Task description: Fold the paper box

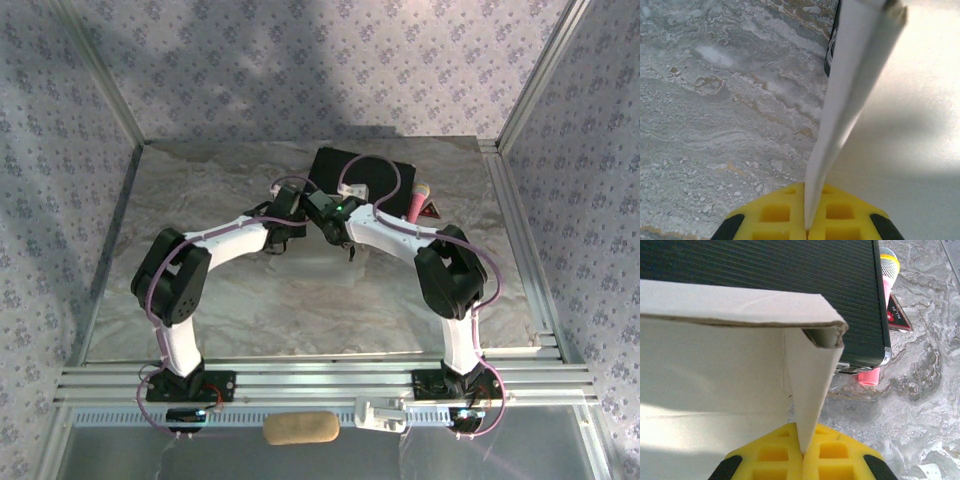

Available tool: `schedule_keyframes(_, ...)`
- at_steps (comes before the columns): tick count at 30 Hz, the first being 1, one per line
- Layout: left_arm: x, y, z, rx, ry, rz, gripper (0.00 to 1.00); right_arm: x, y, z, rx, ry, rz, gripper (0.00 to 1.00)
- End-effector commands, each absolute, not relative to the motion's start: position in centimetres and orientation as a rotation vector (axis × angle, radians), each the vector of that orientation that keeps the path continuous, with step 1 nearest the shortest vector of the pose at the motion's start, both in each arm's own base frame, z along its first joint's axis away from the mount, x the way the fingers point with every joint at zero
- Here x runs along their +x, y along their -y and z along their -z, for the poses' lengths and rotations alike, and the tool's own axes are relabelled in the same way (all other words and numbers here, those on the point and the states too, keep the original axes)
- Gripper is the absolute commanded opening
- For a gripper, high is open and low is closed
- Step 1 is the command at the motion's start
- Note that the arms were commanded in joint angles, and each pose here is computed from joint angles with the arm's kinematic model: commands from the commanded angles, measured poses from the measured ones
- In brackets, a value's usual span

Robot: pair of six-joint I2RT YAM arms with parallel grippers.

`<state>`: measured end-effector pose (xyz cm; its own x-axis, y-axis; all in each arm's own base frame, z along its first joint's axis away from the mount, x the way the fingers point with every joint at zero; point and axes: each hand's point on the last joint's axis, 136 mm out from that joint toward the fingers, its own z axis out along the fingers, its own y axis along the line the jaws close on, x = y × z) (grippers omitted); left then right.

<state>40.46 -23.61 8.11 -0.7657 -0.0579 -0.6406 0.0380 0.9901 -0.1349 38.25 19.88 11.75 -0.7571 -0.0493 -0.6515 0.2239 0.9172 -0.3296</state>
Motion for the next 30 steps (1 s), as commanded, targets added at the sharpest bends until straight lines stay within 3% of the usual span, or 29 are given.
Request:
schedule_keyframes(1, 38.3, 23.3, -10.1, -0.018, -2.386, 0.052, 0.00, 37.6, -18.6, -11.7, 0.076, -2.325, 0.607, 0.00)
schedule_keyframes(4, 38.1, 23.4, -10.3, 0.027, -2.393, 0.050, 0.00, 37.1, -19.8, -12.2, 0.041, -2.359, 0.446, 0.00)
schedule_keyframes(9, 37.7, 23.5, -10.5, 0.201, -2.432, -0.014, 0.00, 35.4, -21.8, -14.8, -0.074, -2.397, 0.191, 0.39)
schedule_keyframes(13, 37.2, 23.5, -10.8, 0.347, -2.459, -0.063, 0.00, 33.9, -22.4, -17.8, -0.145, -2.359, 0.010, 0.54)
schedule_keyframes(16, 36.8, 23.7, -11.1, 0.484, -2.492, -0.091, 0.00, 33.2, -22.2, -19.6, -0.189, -2.329, -0.080, 0.55)
schedule_keyframes(30, 33.9, 21.8, -10.4, 1.068, -2.619, -0.407, 0.00, 31.6, -20.6, -16.2, -0.158, -2.429, -0.136, 0.46)
